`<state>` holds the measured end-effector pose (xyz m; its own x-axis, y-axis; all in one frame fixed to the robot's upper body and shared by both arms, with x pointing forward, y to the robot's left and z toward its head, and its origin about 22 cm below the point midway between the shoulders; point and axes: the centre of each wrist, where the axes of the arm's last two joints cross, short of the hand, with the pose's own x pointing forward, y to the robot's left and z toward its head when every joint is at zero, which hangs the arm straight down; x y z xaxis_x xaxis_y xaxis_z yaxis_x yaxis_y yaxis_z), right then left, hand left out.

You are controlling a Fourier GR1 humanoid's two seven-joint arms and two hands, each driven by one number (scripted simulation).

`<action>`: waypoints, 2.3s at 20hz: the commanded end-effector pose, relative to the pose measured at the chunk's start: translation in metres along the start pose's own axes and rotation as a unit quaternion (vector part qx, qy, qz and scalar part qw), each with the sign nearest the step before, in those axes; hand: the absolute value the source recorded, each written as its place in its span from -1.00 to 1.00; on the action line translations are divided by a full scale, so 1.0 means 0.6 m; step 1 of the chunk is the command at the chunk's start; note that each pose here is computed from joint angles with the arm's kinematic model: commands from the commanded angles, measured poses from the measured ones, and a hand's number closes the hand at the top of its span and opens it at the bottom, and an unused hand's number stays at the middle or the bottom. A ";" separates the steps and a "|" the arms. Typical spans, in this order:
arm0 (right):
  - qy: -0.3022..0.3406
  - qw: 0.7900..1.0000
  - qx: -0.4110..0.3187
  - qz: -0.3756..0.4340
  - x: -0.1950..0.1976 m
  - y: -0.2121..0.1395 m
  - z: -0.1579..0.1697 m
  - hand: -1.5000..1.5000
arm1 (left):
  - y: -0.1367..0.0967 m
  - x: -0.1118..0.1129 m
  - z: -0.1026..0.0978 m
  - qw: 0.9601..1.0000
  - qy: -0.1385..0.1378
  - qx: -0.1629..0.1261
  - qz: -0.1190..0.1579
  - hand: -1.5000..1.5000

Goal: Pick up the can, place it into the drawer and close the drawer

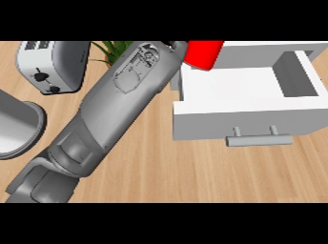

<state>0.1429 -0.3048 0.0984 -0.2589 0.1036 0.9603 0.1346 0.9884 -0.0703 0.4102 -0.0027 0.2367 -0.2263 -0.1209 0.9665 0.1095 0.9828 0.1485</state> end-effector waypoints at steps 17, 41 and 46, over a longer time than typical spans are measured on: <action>-0.004 1.000 0.021 0.002 0.000 0.011 -0.057 -1.00 | -0.036 -0.042 -0.014 0.998 0.017 0.015 -0.063 1.00; -0.028 0.999 0.043 0.010 0.016 0.032 -0.066 -1.00 | -0.015 -0.130 -0.007 0.988 0.011 0.093 -0.126 -1.00; -0.031 0.998 0.046 0.010 0.029 0.013 -0.069 -1.00 | -0.020 -0.132 -0.001 0.988 0.017 0.102 -0.110 -1.00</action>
<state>0.1834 -0.2924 0.1184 -0.3079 0.1214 0.9436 0.0645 0.9922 -0.1066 0.4287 -0.0051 0.1621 -0.1990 -0.3489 0.9158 -0.1177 0.9362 0.3311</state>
